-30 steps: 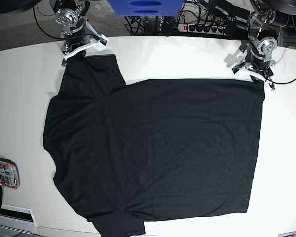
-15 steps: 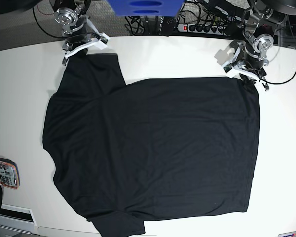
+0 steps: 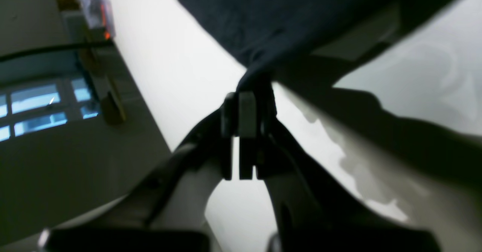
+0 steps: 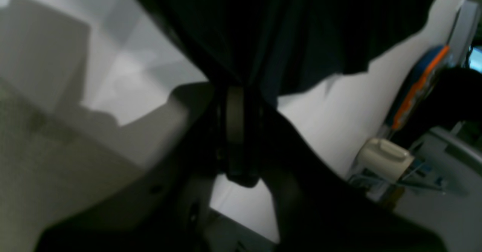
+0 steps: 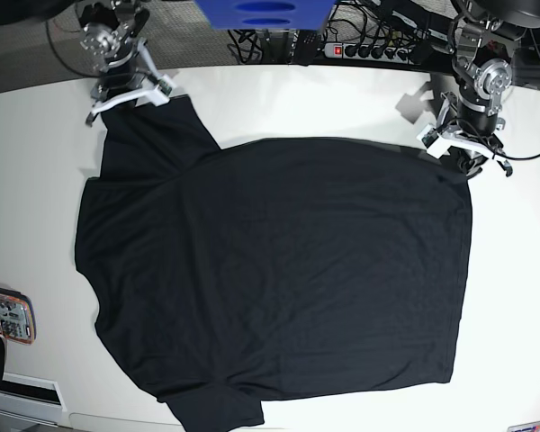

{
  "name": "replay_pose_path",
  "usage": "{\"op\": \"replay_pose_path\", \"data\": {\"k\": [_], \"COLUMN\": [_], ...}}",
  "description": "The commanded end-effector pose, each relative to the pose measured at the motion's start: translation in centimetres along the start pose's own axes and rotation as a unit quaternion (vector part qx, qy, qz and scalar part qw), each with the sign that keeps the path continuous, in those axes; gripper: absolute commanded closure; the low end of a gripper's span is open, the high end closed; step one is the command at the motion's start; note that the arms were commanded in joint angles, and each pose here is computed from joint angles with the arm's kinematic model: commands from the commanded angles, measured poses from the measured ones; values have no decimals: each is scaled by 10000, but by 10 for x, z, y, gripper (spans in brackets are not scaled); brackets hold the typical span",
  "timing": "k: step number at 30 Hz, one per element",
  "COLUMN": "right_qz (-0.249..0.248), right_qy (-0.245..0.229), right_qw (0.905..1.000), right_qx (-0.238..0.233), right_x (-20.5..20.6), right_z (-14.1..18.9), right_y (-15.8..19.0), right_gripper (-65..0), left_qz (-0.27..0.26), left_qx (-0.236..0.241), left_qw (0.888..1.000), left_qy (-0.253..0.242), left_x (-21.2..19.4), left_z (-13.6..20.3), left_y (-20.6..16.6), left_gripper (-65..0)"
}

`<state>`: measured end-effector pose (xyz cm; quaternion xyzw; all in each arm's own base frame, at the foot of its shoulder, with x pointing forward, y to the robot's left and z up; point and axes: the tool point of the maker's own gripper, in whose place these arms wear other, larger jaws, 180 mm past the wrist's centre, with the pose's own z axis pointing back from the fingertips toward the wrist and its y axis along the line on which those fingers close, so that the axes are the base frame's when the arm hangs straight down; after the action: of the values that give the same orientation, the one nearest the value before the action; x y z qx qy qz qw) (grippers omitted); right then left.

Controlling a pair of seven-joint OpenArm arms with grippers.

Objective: Fold the T-shirt properly
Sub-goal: 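Close both grippers on the black T-shirt's edge, then lift the grasped shirt edge up with both grippers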

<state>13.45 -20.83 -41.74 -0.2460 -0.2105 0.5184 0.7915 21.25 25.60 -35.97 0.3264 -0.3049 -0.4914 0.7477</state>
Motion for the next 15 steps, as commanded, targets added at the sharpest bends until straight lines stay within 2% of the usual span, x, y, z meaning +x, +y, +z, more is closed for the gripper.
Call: {"op": "replay_pose_path", "data": {"k": [1, 8, 13, 15], "right_qz": [-75, -279, -343, -534], "right_qy": [-134, -210, -357, -525], "right_qw": [9995, 9965, 9934, 9911], "right_qx": [-284, -762, -1030, -1098], "right_x": [7, 14, 27, 36], "right_z": [1, -8, -12, -14], "right_y": [-21, -62, -86, -97], "right_gripper": [0, 0, 0, 0], "left_qz": [-42, -31, 172, 331], "left_qx": [230, 281, 545, 711], "left_qw": [9997, 9996, 9984, 9969], "left_qy": [-100, -85, -4, 70], "left_x": [5, 5, 3, -1], "left_z": [0, -1, -5, -6], "left_y": [16, 20, 37, 47], "left_gripper": [0, 0, 0, 0]}}
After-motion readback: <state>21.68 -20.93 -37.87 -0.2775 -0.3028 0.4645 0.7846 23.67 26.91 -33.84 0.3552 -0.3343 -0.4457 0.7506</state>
